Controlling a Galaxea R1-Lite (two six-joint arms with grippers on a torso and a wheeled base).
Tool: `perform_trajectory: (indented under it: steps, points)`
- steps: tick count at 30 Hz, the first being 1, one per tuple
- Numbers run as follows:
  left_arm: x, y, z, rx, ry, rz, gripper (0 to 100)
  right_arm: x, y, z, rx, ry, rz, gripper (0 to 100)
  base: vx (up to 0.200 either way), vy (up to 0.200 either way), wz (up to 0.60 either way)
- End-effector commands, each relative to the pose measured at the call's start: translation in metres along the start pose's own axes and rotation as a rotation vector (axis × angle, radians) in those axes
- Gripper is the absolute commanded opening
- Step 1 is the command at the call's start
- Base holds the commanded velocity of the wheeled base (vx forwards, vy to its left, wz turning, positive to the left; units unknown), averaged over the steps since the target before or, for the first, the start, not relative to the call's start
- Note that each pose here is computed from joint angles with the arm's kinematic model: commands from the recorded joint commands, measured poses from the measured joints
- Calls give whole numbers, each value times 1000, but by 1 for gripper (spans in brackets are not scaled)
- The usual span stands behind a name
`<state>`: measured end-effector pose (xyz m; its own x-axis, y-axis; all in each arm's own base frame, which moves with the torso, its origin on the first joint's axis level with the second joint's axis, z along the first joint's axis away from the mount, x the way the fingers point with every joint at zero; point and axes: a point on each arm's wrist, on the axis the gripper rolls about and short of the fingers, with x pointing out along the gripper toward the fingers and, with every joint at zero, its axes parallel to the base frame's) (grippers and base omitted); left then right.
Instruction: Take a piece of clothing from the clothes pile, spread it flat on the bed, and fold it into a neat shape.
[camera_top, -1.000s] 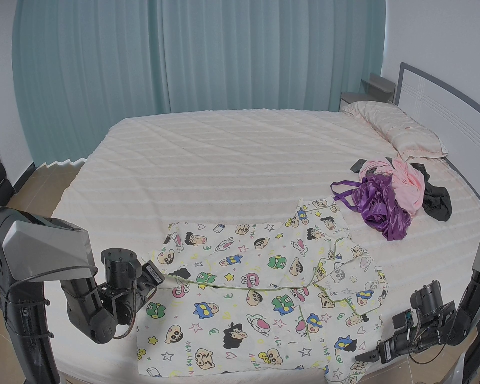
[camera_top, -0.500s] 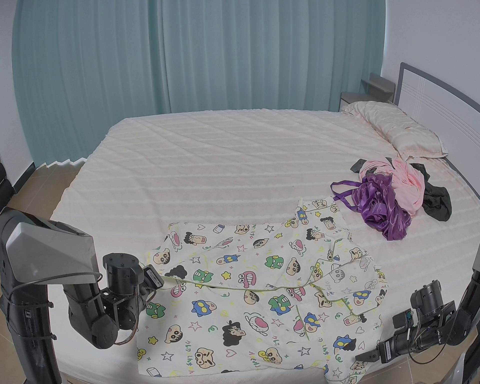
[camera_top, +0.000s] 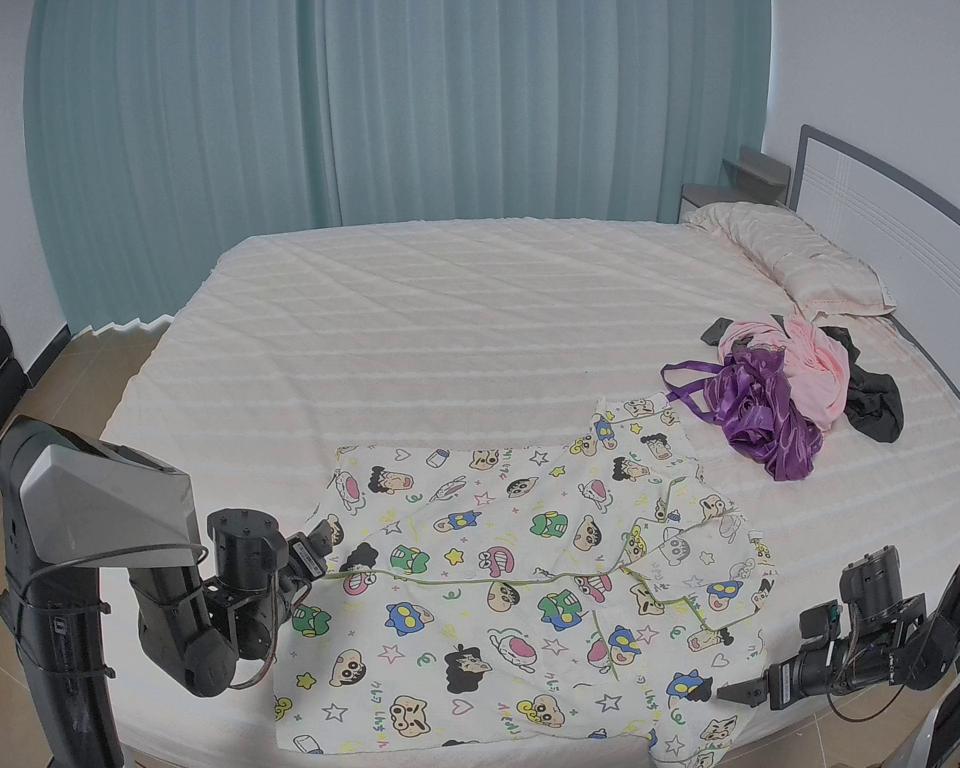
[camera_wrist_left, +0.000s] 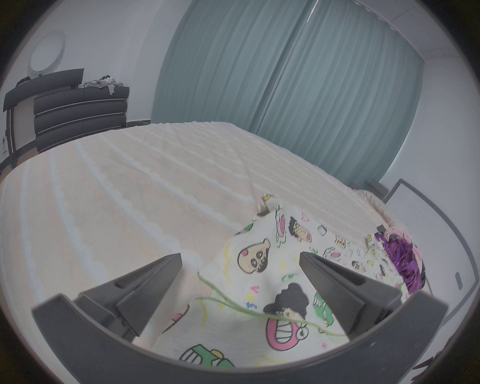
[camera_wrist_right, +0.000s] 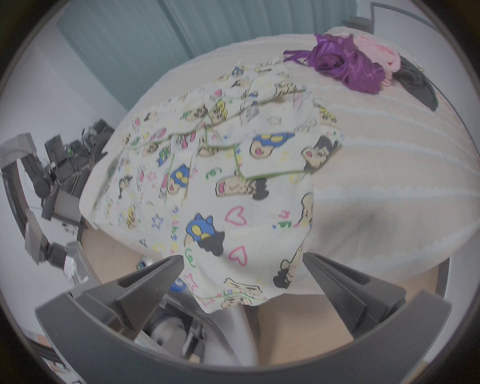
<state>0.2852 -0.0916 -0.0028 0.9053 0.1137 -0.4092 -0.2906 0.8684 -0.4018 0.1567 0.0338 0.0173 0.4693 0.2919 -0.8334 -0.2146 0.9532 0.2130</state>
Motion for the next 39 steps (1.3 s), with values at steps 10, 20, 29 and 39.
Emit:
perform_trajectory:
  steps: [10,20,29,39]
  points:
    - [-1,6,64,-109,-22,-241,100,-17,3,28,135,-195,29,100,0,0,0]
    - [67,11,92,-211,206,-413,100,-9,4,23,136,-138,33,100,0,0,0]
    - [104,5,74,-205,297,-412,100,-8,4,21,136,-125,34,100,0,0,0]
    - [113,3,58,-123,311,-416,100,-8,7,20,123,-117,48,100,0,0,0]
